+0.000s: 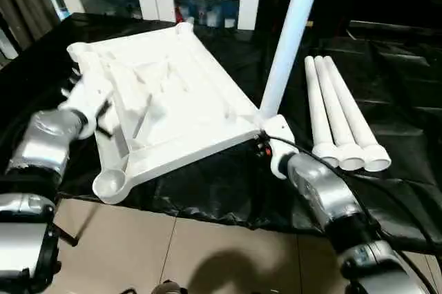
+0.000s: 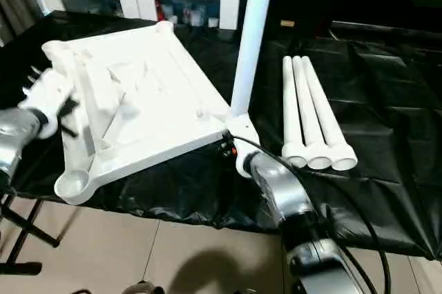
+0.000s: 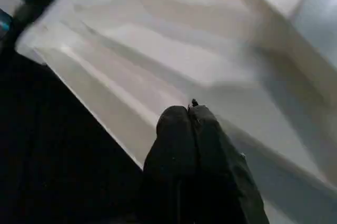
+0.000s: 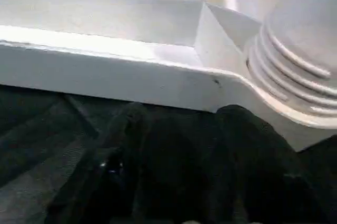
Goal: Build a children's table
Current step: Rotate table base
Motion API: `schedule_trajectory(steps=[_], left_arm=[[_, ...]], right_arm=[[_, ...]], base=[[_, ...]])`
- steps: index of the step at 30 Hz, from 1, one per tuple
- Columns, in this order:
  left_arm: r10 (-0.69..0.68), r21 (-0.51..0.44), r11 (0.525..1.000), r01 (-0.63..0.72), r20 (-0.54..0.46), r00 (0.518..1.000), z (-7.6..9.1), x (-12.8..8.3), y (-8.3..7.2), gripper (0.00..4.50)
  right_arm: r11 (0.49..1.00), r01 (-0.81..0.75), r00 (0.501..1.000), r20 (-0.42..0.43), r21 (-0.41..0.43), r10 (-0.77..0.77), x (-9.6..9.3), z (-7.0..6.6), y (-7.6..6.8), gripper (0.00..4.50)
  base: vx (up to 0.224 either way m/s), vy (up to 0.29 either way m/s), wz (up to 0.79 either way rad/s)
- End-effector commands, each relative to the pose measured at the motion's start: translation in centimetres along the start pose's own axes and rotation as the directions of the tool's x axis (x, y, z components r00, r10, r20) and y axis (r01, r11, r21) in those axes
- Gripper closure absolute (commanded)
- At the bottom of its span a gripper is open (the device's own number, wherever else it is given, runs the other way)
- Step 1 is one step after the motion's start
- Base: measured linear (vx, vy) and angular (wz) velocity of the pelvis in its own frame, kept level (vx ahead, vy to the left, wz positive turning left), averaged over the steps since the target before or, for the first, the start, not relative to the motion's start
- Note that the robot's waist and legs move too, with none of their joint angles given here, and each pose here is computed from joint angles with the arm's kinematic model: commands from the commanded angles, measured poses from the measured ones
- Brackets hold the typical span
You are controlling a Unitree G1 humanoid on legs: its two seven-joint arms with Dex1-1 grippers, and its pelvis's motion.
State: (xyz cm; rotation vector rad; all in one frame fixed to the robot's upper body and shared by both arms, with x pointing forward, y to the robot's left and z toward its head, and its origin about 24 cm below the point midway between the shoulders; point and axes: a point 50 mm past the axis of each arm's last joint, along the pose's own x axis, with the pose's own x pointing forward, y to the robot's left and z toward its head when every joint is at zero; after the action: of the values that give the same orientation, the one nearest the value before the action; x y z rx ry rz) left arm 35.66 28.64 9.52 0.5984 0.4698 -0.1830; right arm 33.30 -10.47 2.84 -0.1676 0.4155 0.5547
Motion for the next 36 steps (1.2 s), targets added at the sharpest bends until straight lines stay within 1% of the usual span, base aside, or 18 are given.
schedule_trajectory(steps=[1, 3, 5, 7, 10, 11, 12, 14, 17, 20, 21, 23, 26, 28, 31, 32, 35, 36], left_arm=[[-0.050, 0.011, 0.999, 0.051, -0.054, 0.997, -0.6, 0.0, -0.5, 4.50], [-0.062, 0.015, 0.998, 0.063, -0.069, 0.996, -0.8, 0.0, -0.6, 4.50], [-0.116, 0.032, 0.992, 0.122, -0.148, 0.982, -1.7, -0.2, -0.9, 4.50], [-0.209, 0.052, 0.973, 0.223, -0.201, 0.957, -2.2, -0.6, -1.4, 4.50], [-0.241, 0.051, 0.965, 0.255, -0.198, 0.950, -2.1, -0.7, -1.7, 4.50], [-0.356, 0.034, 0.929, 0.368, -0.180, 0.917, -1.5, -1.0, -2.6, 4.50], [-0.356, 0.034, 0.929, 0.368, -0.180, 0.917, -1.5, -1.0, -2.6, 4.50], [-0.471, 0.044, 0.873, 0.486, -0.183, 0.863, -1.1, -1.5, -3.6, 4.50], [-0.643, 0.058, 0.747, 0.662, -0.190, 0.742, -0.9, -2.4, -5.3, 4.50], [-0.752, 0.046, 0.640, 0.767, -0.164, 0.638, -0.1, -3.2, -6.9, 4.50], [-0.752, 0.046, 0.640, 0.767, -0.164, 0.638, -0.1, -3.2, -6.9, 4.50], [-0.812, 0.050, 0.570, 0.820, -0.119, 0.571, 1.0, -3.5, -8.2, 4.50], [-0.838, 0.053, 0.538, 0.841, -0.078, 0.540, 2.1, -3.4, -9.1, 4.50], [-0.843, 0.069, 0.533, 0.844, -0.047, 0.536, 2.9, -3.1, -9.8, 4.50], [-0.796, 0.096, 0.603, 0.792, -0.005, 0.606, 3.9, -1.9, -10.2, 4.50], [-0.796, 0.096, 0.603, 0.792, -0.005, 0.606, 3.9, -1.9, -10.2, 4.50], [-0.712, 0.106, 0.701, 0.705, 0.066, 0.699, 5.1, -0.1, -10.6, 4.50], [-0.694, 0.106, 0.720, 0.686, 0.083, 0.715, 5.4, 0.1, -10.6, 4.50]], right_arm=[[0.999, 0.047, 0.999, -0.001, 0.016, -0.047, 0.2, 0.2, -0.6, 2.28], [0.999, 0.049, 0.999, -0.001, 0.021, -0.049, 0.3, 0.2, -0.7, 2.28], [0.998, 0.056, 0.998, -0.002, 0.025, -0.056, 0.7, 0.4, -0.7, 2.63], [0.998, 0.057, 0.998, 0.017, 0.034, -0.058, 1.3, 1.0, -0.6, 2.73], [0.997, 0.059, 0.998, 0.021, 0.042, -0.060, 1.4, 1.1, -0.6, 3.08], [0.998, 0.054, 0.998, 0.036, 0.041, -0.056, 1.8, 1.5, -0.4, 3.13], [0.998, 0.054, 0.998, 0.036, 0.041, -0.056, 1.8, 1.5, -0.4, 3.13], [0.999, 0.038, 0.998, 0.050, 0.038, -0.040, 2.2, 1.9, -0.1, 3.36], [0.999, 0.022, 0.998, 0.061, 0.027, -0.023, 2.8, 2.4, 0.4, 3.57], [1.000, -0.005, 0.998, 0.069, 0.016, 0.004, 3.3, 2.8, 1.1, 3.83], [1.000, -0.005, 0.998, 0.069, 0.016, 0.004, 3.3, 2.8, 1.1, 3.83], [1.000, -0.023, 0.997, 0.071, 0.006, 0.022, 3.7, 3.1, 1.8, 4.09], [0.999, -0.040, 0.996, 0.074, 0.004, 0.039, 3.9, 3.2, 2.2, 4.27], [0.999, -0.052, 0.996, 0.077, 0.000, 0.051, 4.1, 3.3, 2.6, 4.46], [0.999, -0.054, 0.995, 0.079, -0.003, 0.054, 4.2, 3.3, 2.8, 4.46], [0.999, -0.054, 0.995, 0.079, -0.003, 0.054, 4.2, 3.3, 2.8, 4.46], [0.999, -0.032, 0.996, 0.078, 0.004, 0.032, 4.2, 3.0, 2.5, 4.46], [1.000, -0.025, 0.997, 0.078, 0.008, 0.024, 4.1, 2.9, 2.4, 4.46]], base=[[0.000, 0.000, 0.00], [0.000, 0.000, 0.00], [0.000, 0.000, 0.00], [0.000, 0.000, 0.00], [0.000, 0.000, 0.00], [0.000, 0.000, 0.00], [0.000, 0.000, 0.00], [0.000, 0.000, 0.00], [0.000, 0.000, 0.00], [0.000, 0.000, 0.00], [0.000, 0.000, 0.00], [0.000, 0.000, 0.00], [0.000, 0.000, 0.00], [0.000, 0.000, 0.00], [0.000, 0.000, 0.00], [0.000, 0.000, 0.00], [0.000, 0.000, 0.00], [0.000, 0.000, 0.00]])
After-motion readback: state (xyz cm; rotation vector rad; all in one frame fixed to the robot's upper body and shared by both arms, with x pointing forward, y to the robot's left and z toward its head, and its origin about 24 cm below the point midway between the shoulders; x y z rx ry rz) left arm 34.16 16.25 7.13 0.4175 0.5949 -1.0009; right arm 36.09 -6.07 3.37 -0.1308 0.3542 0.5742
